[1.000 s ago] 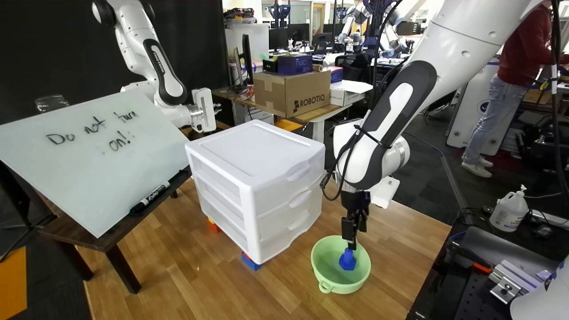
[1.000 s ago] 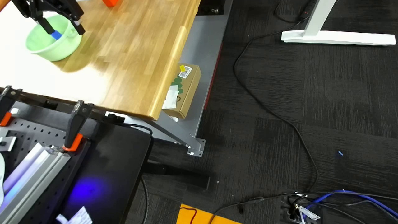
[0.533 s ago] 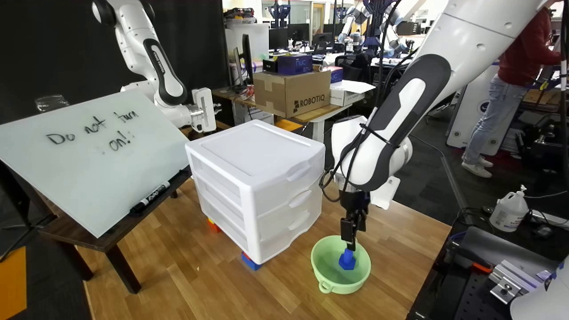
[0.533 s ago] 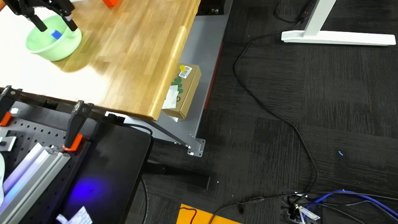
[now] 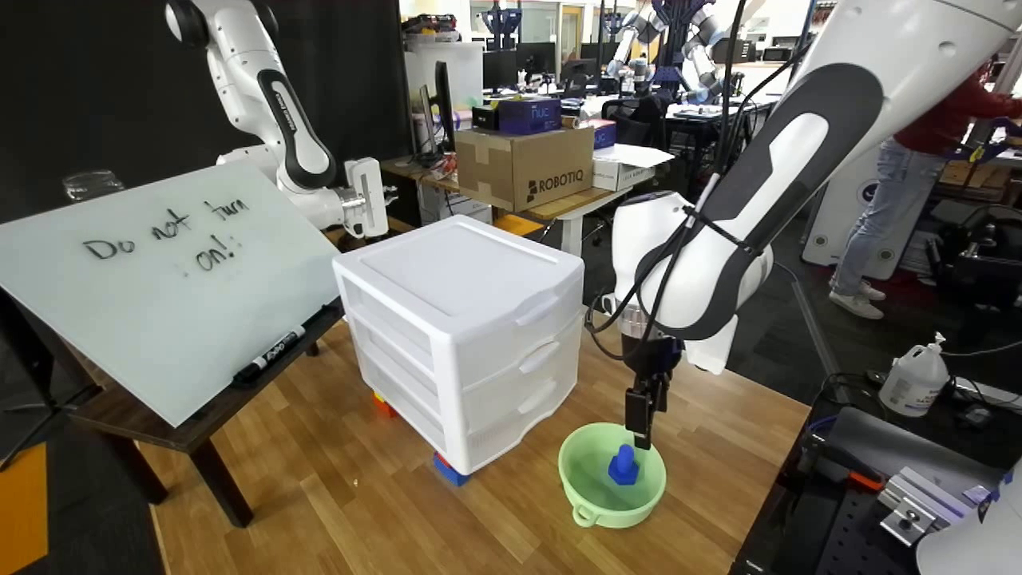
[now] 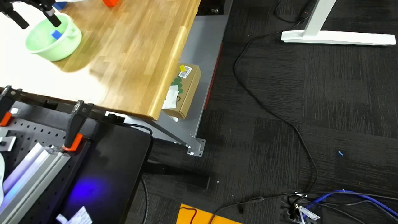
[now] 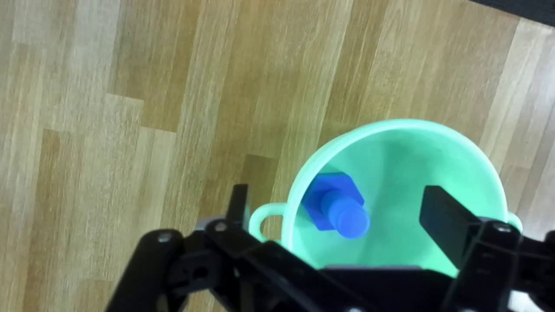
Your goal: Move the green basin to the right
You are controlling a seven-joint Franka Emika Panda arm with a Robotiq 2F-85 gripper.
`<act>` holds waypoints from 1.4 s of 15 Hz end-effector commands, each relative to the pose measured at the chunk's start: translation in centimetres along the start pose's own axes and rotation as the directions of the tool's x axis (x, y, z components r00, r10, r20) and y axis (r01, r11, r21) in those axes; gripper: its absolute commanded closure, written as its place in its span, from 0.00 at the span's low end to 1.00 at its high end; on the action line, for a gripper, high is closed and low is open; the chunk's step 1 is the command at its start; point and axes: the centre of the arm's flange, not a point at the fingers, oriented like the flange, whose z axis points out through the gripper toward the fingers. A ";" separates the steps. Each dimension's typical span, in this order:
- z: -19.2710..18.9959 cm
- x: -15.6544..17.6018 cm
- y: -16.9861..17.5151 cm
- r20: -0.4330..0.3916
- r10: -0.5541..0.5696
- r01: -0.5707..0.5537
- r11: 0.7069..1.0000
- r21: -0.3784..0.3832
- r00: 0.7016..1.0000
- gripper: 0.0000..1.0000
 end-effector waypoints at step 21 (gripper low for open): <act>1.7 -0.7 4.5 -0.012 0.103 -0.102 0.994 0.051 0.995 0.00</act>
